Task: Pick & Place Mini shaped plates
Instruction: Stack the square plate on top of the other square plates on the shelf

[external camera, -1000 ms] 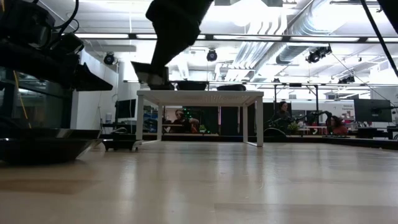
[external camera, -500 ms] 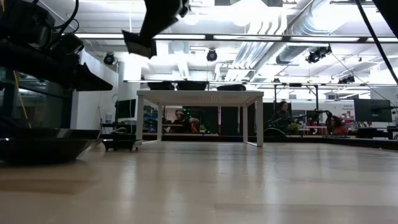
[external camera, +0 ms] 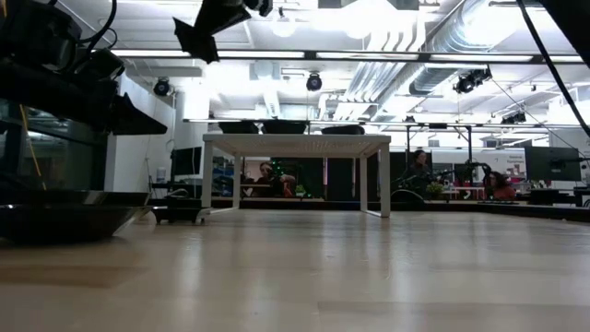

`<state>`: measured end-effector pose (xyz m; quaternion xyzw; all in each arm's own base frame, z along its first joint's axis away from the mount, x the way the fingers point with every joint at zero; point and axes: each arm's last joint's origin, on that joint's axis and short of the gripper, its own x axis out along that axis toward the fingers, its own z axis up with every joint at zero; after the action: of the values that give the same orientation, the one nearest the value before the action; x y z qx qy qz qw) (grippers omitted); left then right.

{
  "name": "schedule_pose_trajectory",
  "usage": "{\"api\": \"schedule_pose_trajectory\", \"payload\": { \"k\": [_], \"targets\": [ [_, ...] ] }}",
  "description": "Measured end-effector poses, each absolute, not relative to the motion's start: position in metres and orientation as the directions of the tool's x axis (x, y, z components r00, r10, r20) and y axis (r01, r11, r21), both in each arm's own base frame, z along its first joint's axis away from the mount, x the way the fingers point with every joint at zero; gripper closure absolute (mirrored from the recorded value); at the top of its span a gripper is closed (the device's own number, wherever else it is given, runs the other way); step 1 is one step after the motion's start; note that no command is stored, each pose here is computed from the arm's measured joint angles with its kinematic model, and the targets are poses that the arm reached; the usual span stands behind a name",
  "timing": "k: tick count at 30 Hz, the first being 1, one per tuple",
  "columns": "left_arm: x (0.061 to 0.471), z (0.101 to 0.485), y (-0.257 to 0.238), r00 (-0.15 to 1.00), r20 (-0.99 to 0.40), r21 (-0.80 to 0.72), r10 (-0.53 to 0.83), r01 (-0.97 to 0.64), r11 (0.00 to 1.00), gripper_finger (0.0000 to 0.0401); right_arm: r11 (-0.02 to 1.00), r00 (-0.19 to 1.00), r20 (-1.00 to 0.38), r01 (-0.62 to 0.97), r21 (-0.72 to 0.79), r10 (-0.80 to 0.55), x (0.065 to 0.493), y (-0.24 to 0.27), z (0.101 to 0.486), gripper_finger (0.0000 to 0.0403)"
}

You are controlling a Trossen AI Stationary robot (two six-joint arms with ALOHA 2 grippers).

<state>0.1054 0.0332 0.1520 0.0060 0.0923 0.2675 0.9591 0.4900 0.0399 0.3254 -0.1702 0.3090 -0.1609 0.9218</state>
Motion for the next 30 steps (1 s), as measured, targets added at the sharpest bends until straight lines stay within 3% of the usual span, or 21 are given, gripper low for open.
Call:
{"api": "schedule_pose_trajectory", "payload": {
  "k": [12,18,24,30],
  "targets": [
    [0.105,0.152,0.033,0.840,-0.174,0.061,0.514,-0.512,0.857,0.0328,0.915,0.810,-0.493,0.126,-0.384,-0.319,0.497,-0.013,0.331,0.0403],
    [0.105,0.152,0.033,0.840,-0.174,0.061,0.514,-0.512,0.857,0.0328,0.924,0.785,-0.533,0.129,-0.360,-0.317,0.494,-0.047,0.327,0.0403],
    [0.105,0.152,0.033,0.840,-0.174,0.061,0.514,-0.512,0.857,0.0328,0.923,0.777,-0.575,0.022,-0.384,-0.258,0.489,-0.072,0.323,0.0403],
    [0.105,0.152,0.033,0.840,-0.174,0.061,0.514,-0.512,0.857,0.0328,0.887,0.701,-0.634,-0.006,-0.462,-0.326,0.482,-0.085,0.317,0.0403]
  ]
}}
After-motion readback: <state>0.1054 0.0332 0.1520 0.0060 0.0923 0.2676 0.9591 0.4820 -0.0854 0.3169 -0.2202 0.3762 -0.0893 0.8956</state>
